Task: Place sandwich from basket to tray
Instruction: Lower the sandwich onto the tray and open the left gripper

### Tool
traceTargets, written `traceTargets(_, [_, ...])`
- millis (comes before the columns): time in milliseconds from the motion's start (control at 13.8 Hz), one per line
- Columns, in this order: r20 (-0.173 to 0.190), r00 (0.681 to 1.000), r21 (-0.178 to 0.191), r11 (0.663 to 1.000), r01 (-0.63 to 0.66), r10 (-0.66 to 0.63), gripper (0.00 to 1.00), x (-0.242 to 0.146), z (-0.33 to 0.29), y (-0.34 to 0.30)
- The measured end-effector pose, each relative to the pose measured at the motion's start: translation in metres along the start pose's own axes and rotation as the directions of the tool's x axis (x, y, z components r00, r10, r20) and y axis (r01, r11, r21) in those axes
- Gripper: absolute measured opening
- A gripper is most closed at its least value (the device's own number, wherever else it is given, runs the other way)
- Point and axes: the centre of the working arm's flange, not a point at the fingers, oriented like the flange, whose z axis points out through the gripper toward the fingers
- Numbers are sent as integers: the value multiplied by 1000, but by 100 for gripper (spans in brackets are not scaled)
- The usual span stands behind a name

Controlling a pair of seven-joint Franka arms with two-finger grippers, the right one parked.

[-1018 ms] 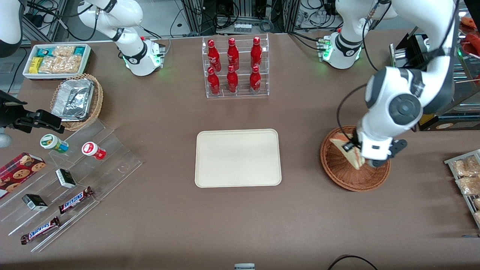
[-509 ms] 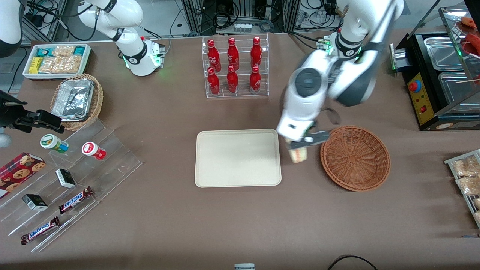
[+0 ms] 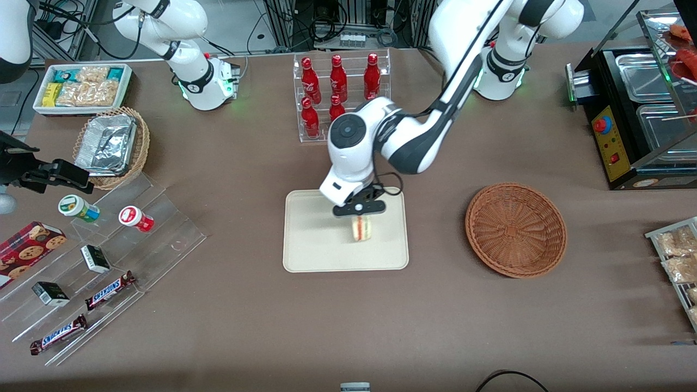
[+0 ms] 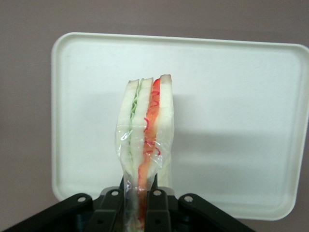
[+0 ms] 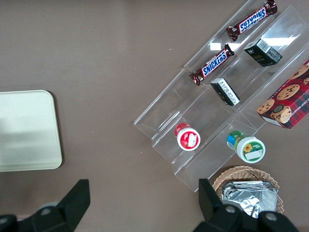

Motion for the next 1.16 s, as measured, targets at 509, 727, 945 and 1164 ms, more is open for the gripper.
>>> traceTargets(509, [-66, 992, 53, 993, -103, 106, 15, -14, 55, 26])
traceTargets(727, [-75, 990, 66, 991, -117, 122, 15, -13, 67, 29])
traceTargets(945, [-96, 988, 42, 992, -117, 121, 26, -10, 63, 32])
traceTargets(1164, [-108, 987, 33, 993, -114, 117, 57, -6, 58, 33])
